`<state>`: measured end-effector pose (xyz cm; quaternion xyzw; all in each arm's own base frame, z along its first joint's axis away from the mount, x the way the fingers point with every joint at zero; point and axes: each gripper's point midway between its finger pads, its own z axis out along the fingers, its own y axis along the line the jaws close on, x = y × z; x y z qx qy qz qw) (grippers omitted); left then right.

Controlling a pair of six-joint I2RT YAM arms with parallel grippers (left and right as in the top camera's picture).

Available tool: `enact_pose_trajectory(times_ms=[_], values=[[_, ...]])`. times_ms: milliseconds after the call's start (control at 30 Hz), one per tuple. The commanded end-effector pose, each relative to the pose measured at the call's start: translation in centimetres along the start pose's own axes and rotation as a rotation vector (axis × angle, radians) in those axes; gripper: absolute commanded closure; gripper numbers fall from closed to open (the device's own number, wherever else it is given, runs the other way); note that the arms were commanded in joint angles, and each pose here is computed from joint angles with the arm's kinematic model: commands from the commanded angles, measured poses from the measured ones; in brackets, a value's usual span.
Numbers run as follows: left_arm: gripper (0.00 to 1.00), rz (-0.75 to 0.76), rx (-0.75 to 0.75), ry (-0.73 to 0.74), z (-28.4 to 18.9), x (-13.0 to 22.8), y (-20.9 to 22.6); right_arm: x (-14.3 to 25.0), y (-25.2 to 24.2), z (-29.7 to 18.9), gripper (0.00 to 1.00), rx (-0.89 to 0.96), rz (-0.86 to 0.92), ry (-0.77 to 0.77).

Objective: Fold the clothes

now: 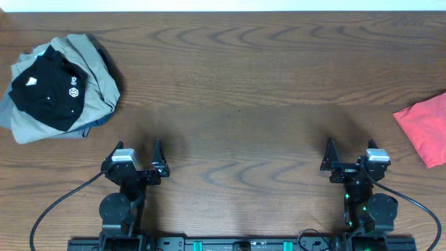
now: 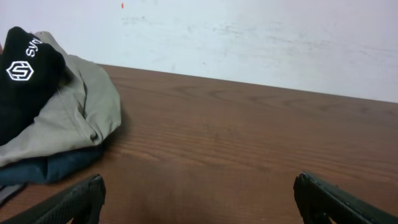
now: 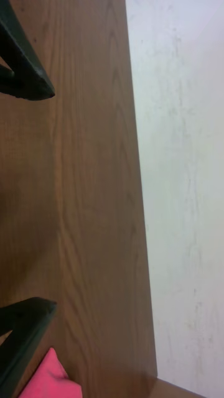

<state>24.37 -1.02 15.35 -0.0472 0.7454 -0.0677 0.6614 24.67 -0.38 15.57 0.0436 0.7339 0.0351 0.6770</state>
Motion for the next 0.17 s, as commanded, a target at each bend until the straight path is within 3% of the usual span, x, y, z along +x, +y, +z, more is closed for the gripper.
enact_pose_trajectory(times_ms=[0, 133], values=[[0.02, 0.016, -0.011, 0.033, 0.2, 1.52, 0.38, 0.1, -0.25, -0.01, 0.01, 0.01, -0.012, 0.002], [0.02, 0.016, -0.011, 0.033, 0.2, 1.52, 0.38, 0.09, -0.25, -0.01, 0.01, 0.01, -0.012, 0.002]])
